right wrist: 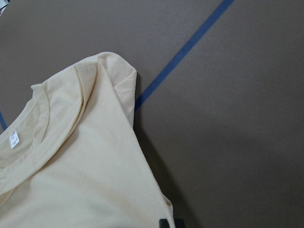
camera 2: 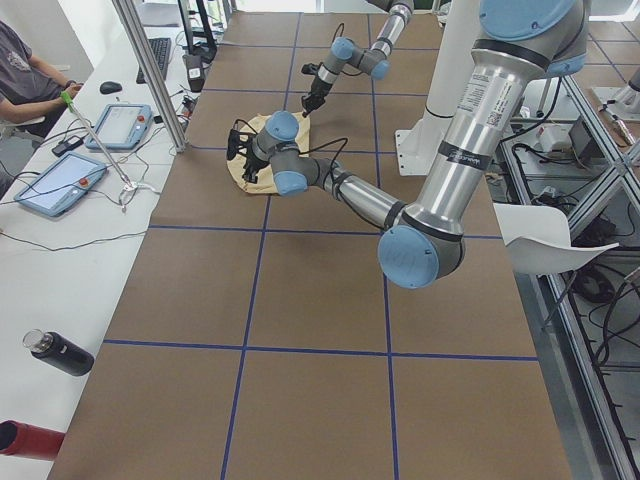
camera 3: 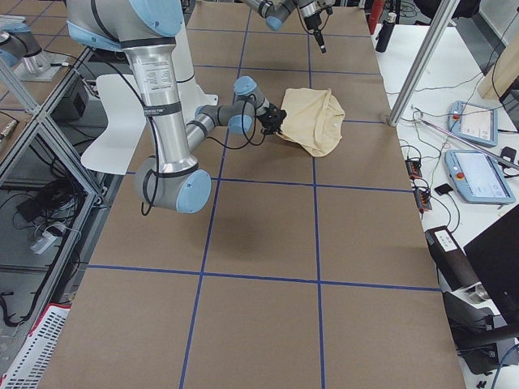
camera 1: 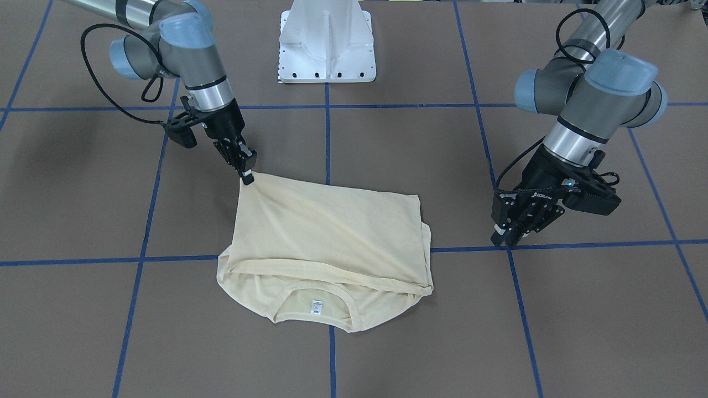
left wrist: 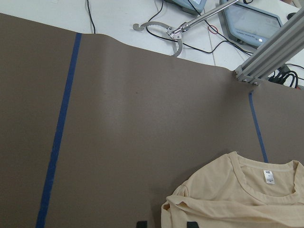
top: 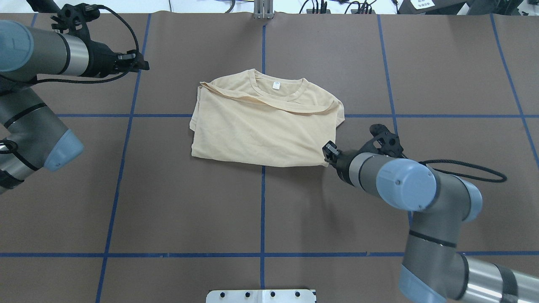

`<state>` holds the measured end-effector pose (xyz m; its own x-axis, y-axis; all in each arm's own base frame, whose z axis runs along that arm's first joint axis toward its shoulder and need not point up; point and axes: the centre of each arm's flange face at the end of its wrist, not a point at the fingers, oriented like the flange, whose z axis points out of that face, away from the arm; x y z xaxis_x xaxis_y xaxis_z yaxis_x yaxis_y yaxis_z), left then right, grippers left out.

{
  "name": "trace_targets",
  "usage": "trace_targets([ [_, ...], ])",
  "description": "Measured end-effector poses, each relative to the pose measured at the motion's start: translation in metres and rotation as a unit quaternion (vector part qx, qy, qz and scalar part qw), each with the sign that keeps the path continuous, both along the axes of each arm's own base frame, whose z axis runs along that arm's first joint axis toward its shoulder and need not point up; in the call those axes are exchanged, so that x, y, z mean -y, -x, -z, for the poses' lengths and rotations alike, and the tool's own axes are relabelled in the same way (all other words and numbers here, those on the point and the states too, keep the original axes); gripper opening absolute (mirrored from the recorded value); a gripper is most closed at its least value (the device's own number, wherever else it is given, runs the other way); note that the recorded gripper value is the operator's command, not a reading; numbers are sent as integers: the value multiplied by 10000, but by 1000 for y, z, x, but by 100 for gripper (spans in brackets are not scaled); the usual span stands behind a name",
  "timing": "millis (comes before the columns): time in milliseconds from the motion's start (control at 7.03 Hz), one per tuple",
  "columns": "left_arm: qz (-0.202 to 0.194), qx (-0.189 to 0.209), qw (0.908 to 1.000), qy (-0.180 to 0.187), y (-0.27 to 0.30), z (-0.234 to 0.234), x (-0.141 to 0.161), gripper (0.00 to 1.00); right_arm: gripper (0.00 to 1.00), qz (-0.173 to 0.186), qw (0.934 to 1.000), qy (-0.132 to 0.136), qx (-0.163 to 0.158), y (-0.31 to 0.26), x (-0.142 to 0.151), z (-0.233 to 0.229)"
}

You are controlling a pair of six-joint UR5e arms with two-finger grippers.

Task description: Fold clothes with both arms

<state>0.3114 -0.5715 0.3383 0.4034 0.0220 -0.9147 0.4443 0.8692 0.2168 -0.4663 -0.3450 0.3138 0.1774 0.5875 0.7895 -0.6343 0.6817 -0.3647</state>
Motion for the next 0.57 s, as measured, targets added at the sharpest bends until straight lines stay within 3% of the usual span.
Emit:
trace_targets([
  [142,-87,-40,10000,6,-2,5,-1,38,0,385,9992,62,-73,-9,-51,15],
  [284,-306,-122,9994,49,-4,8,-4,39,99,865,9957,204,-275,-9,-107,32],
  [569,-693,-334,9968,208,-7,17,-11,44,100,1478,9862,568,-487,2,-195,43],
])
